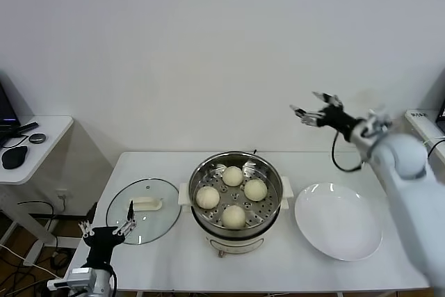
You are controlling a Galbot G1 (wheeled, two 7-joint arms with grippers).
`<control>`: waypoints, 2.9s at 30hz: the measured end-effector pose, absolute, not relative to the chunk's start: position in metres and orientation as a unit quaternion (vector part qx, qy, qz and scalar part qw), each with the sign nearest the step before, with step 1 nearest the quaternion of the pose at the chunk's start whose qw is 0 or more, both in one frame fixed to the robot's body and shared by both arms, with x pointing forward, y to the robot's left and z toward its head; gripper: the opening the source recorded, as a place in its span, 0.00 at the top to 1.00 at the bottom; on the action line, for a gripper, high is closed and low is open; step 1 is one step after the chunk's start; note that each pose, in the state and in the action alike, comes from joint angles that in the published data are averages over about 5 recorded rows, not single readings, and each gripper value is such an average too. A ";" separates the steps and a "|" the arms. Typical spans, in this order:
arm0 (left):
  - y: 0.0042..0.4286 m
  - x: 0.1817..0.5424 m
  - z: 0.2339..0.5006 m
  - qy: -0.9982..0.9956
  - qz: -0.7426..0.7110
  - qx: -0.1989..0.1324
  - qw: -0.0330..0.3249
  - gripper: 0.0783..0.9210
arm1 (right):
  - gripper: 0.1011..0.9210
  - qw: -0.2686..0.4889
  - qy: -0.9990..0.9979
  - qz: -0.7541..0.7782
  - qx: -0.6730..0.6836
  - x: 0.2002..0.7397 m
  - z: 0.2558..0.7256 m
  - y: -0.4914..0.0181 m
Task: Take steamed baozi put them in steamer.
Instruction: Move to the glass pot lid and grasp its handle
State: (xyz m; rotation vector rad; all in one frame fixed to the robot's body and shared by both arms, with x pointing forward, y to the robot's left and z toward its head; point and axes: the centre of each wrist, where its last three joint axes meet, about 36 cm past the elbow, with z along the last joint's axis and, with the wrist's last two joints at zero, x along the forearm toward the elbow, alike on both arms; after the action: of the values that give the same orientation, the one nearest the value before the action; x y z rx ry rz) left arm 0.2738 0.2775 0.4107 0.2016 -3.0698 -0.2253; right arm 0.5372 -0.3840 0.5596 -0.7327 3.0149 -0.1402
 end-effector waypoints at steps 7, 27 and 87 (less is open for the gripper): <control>0.294 0.292 0.402 -0.979 -0.193 0.066 -0.017 0.12 | 0.12 0.020 0.992 0.041 -0.118 0.469 0.463 -0.394; 0.305 0.330 0.350 -0.746 -0.665 -0.026 0.037 0.12 | 0.12 -0.035 0.995 0.087 0.029 0.369 0.360 -0.397; 0.305 0.434 0.260 -0.661 -0.743 0.015 0.104 0.12 | 0.12 -0.081 0.988 0.099 0.089 0.330 0.313 -0.389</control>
State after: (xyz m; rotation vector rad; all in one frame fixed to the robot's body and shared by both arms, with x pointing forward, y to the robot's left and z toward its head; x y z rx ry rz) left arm 0.4338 0.3047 0.2603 0.0447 -1.9502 -2.1892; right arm 0.3300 -0.3893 0.3129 0.2939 3.2736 0.3286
